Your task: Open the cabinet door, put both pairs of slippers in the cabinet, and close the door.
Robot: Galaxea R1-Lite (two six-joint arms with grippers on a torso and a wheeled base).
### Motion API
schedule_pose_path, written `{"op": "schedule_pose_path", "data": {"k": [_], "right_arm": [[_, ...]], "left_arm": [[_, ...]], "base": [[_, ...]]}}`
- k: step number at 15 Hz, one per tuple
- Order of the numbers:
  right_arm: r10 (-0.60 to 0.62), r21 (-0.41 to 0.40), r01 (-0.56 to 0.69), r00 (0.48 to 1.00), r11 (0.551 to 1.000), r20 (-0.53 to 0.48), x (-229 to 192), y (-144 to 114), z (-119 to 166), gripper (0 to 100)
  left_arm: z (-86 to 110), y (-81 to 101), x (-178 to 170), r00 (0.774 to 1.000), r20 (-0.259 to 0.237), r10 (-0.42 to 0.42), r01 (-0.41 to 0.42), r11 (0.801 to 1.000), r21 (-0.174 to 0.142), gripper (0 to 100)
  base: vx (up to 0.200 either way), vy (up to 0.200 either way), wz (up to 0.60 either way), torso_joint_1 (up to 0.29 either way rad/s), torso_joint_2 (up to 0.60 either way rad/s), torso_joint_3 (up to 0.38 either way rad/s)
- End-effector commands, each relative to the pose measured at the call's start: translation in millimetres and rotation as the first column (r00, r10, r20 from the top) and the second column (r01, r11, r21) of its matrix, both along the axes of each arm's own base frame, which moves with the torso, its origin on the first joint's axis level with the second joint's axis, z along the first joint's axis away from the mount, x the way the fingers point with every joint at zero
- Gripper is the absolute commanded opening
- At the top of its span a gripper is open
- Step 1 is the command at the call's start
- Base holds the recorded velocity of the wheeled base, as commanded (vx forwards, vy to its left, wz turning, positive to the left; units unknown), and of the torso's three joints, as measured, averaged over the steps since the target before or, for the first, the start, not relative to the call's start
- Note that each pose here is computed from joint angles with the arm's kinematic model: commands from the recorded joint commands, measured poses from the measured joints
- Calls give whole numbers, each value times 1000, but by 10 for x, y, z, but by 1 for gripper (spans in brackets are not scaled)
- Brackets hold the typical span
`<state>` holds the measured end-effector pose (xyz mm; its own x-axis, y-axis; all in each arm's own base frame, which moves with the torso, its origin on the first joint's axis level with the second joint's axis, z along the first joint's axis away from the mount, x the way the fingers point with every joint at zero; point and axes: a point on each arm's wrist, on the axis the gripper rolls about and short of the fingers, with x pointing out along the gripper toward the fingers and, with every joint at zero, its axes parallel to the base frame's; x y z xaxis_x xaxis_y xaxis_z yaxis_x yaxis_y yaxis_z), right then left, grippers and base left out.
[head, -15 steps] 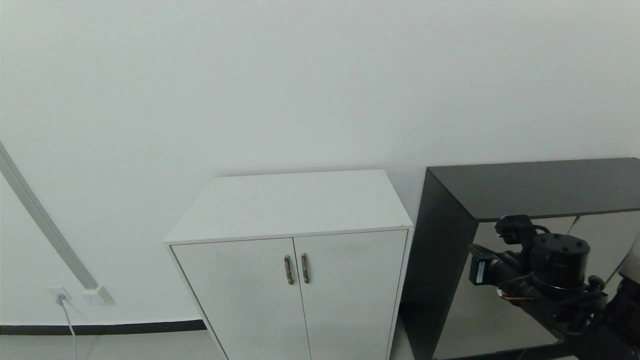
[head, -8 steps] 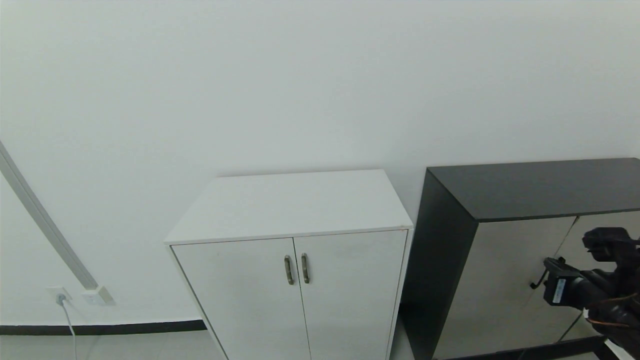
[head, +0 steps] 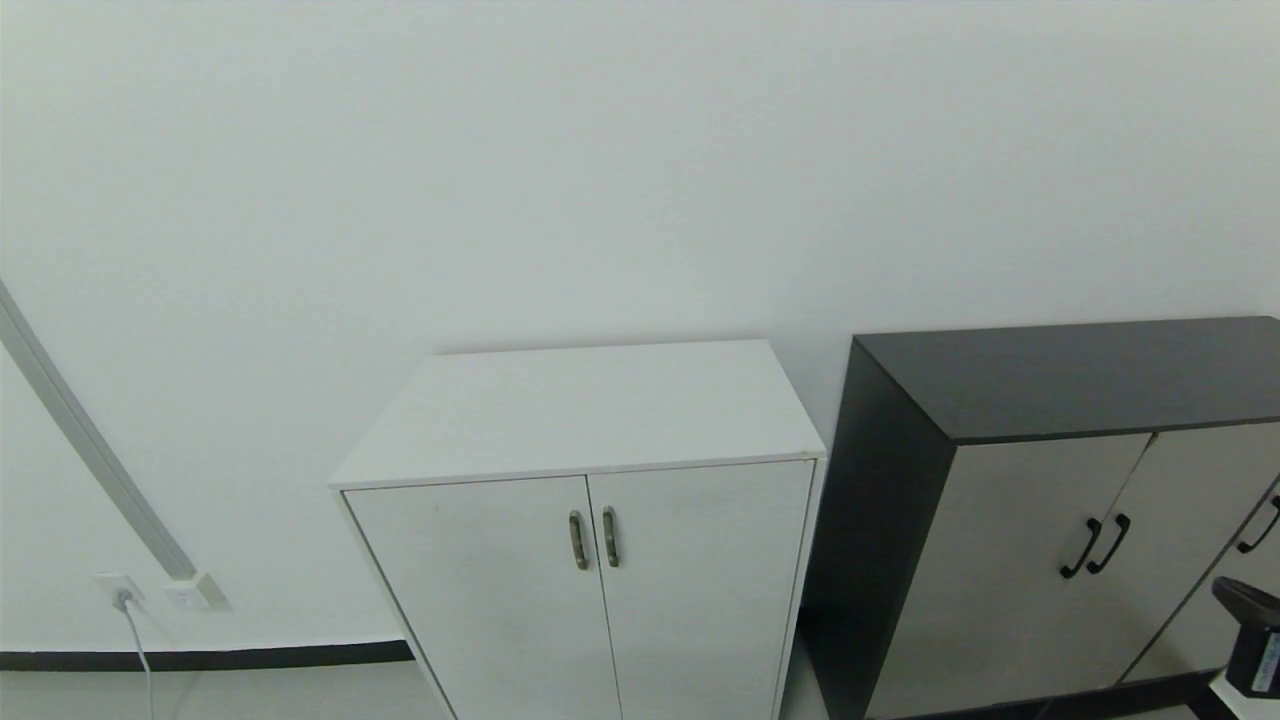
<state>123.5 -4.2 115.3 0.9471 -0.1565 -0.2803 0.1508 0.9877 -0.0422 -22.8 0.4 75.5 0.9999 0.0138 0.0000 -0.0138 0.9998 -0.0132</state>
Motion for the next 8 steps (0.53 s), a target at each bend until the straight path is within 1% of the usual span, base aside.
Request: {"op": "schedule_pose_path", "data": {"k": [1, 3, 5, 6, 7, 8], "right_arm": [[12, 4, -13, 996, 1000, 91, -505, 0, 85, 0], [24, 6, -25, 997, 1000, 73, -763, 9, -6, 0], [78, 17, -79, 996, 997, 46, -1035, 25, -168, 0], [88, 20, -89, 995, 996, 43, -1093, 27, -210, 0], [126, 28, -127, 991, 991, 47, -1240, 33, -322, 0], [147, 33, -149, 987, 988, 71, -1287, 34, -309, 0]], "left_arm": [[0, 0, 0, 1000, 0, 0, 0, 1000, -1, 0], [0, 0, 0, 1000, 0, 0, 0, 1000, -1, 0], [0, 0, 0, 1000, 0, 0, 0, 1000, -1, 0], [0, 0, 0, 1000, 0, -2, 2, 1000, -1, 0], [0, 0, 0, 1000, 0, 0, 0, 1000, 1, 0], [0, 0, 0, 1000, 0, -2, 2, 1000, 1, 0]], "base": [[0, 0, 0, 0, 0, 0], [0, 0, 0, 0, 0, 0], [0, 0, 0, 0, 0, 0], [0, 0, 0, 0, 0, 0], [0, 0, 0, 0, 0, 0], [0, 0, 0, 0, 0, 0]]}}
